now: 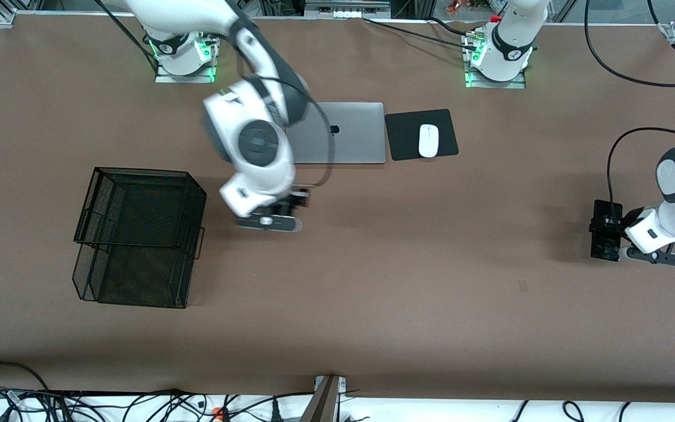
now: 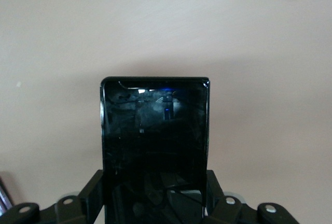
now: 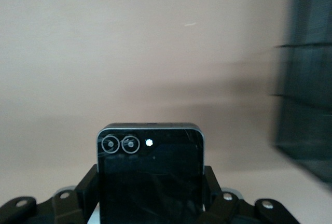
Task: Place phones with both arms
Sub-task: 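Drop the flip phone into the organizer while the left gripper sets down the tall phone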
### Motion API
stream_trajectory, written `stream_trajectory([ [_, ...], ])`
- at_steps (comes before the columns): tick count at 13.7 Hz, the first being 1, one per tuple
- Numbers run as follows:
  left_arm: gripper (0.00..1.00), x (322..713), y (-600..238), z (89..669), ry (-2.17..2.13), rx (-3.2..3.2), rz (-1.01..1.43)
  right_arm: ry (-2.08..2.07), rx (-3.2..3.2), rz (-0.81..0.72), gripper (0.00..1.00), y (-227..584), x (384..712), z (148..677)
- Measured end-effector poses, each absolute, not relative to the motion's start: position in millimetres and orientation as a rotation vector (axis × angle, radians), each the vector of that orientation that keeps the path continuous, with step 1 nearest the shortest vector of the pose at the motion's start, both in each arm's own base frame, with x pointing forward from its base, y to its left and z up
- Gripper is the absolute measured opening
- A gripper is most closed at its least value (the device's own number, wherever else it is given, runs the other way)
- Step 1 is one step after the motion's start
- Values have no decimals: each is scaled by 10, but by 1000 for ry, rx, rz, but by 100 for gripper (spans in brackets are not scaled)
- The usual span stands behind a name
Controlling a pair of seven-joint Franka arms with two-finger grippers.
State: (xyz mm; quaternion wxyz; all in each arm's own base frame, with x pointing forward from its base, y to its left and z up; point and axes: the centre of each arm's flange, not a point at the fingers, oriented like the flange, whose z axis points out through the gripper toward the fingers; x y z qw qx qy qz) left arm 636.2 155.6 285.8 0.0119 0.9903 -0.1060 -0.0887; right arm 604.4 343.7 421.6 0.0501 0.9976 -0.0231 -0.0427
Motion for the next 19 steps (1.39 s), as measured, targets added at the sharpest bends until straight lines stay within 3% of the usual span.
stream_trajectory([
  [2,79,6519,871,3195,-413,3075,-285,14,3028,-139,79,2536,6184,4554],
  [5,79,6543,-721,3189,-565,3070,-295,150,3022,-133,79,1203,6276,4547],
  [10,79,5830,-3683,2549,-604,3022,-239,143,3110,-107,79,-29,6327,3660],
  [14,79,5468,-4656,1928,-213,2874,-63,104,3091,-158,79,-226,6381,3107],
  [17,79,5292,-4931,1759,-116,2826,-58,98,3089,-162,79,-247,6395,3083],
  [19,93,5304,-4904,1716,-108,2833,-61,94,3091,-163,79,-248,6400,3098],
])
